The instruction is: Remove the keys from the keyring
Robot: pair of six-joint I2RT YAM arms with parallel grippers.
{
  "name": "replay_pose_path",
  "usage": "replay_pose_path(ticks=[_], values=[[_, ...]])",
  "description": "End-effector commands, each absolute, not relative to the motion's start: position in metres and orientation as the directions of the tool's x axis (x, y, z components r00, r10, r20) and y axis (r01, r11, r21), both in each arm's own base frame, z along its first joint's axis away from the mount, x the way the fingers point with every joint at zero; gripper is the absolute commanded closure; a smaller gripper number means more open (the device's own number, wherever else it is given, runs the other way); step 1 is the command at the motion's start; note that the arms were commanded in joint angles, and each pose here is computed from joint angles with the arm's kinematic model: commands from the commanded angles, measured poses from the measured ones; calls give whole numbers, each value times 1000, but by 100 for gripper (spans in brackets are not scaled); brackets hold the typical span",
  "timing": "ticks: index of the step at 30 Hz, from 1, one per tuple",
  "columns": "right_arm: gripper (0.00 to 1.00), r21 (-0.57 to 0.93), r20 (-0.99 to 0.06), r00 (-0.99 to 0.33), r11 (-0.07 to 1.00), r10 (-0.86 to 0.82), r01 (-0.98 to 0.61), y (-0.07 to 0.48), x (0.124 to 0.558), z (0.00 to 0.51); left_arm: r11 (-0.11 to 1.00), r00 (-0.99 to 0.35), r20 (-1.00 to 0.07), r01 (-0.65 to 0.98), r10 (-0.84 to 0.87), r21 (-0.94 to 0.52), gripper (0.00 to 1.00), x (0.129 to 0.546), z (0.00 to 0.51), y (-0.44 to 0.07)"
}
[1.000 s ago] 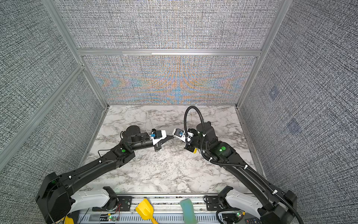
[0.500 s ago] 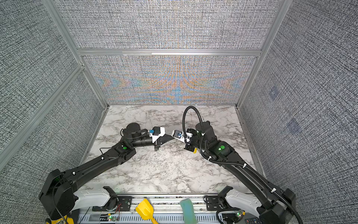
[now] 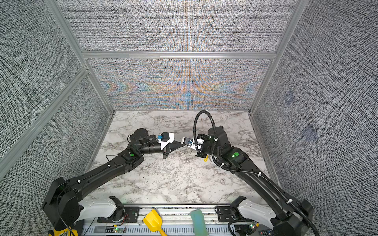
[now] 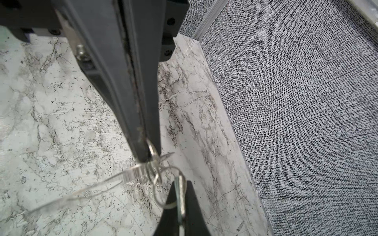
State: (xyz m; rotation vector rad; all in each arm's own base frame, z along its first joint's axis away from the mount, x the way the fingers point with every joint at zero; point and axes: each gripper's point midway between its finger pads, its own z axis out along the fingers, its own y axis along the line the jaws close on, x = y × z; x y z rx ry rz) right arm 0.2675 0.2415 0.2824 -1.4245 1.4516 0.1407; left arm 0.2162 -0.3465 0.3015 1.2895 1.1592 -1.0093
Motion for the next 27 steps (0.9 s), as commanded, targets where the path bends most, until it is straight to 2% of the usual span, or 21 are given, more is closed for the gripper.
replay_pose_path(ticks=[1, 12, 22, 27], values=[[100, -570, -702, 254, 312, -665, -760, 239, 275, 284, -22, 184, -983, 983, 19, 184, 100, 203, 312, -348], [100, -538, -746, 281, 298, -604, -789, 253, 267, 275, 14, 168, -985, 986, -46, 167, 100, 209, 322, -348], [100, -550, -745, 285, 313, -603, -774, 261, 269, 275, 64, 125, -987, 991, -104, 119, 100, 218, 323, -345], [81, -531, -764, 246, 364, -597, -765, 252, 266, 283, 77, 115, -986, 991, -123, 106, 100, 221, 326, -341]])
